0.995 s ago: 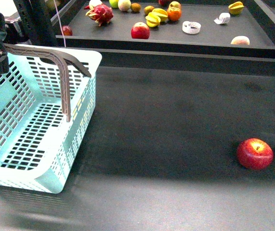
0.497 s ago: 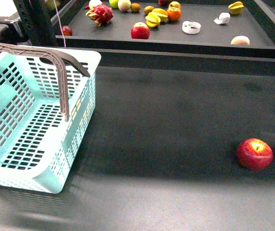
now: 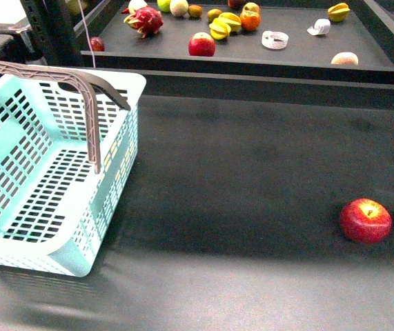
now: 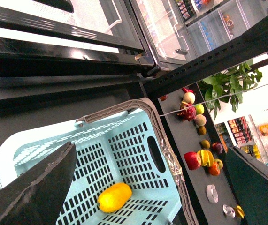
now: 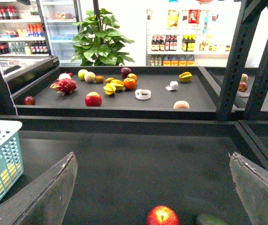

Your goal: Pick mango with right arm and hold basket with left

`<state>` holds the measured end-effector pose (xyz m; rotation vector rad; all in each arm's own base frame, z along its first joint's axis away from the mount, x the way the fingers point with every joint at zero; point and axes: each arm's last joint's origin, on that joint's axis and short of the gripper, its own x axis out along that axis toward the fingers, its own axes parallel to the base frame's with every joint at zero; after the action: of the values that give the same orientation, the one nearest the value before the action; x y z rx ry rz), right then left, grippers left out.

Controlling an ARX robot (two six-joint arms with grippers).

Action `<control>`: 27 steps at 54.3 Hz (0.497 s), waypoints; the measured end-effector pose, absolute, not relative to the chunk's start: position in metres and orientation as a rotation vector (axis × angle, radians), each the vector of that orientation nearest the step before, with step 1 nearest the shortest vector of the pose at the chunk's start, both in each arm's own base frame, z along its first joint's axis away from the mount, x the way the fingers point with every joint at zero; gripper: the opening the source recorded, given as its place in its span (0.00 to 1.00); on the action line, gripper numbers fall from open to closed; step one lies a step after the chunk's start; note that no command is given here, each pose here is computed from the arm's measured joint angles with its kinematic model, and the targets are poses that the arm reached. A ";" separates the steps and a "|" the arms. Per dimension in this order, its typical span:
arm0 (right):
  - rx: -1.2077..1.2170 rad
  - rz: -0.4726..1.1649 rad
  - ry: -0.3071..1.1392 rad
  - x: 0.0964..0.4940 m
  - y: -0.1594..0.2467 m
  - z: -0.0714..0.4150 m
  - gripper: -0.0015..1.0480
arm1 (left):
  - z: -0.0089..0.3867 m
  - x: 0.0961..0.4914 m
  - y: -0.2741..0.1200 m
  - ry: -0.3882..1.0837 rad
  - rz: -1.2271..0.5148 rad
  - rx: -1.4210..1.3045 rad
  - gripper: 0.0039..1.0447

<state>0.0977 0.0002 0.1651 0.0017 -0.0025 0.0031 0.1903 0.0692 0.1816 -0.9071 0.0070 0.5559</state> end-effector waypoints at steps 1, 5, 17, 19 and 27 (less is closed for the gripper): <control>0.002 0.003 -0.002 0.098 0.000 0.165 0.92 | 0.181 0.190 0.069 0.009 0.553 -0.907 0.95; 0.002 0.003 -0.002 0.098 0.000 0.165 0.92 | 0.181 0.190 0.069 0.012 0.552 -0.902 0.95; 0.001 0.003 -0.002 0.098 0.000 0.165 0.92 | 0.181 0.190 0.069 0.012 0.552 -0.898 0.95; 0.002 0.003 -0.002 0.098 0.000 0.165 0.92 | 0.181 0.190 0.069 0.015 0.545 -0.898 0.95; 0.002 0.003 -0.002 0.098 0.000 0.165 0.92 | 0.175 0.178 0.054 0.026 0.046 -0.400 0.68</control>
<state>0.0977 0.0002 0.1651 0.0017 -0.0025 0.0031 0.1784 0.0536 0.1747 -0.4000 0.0257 0.0462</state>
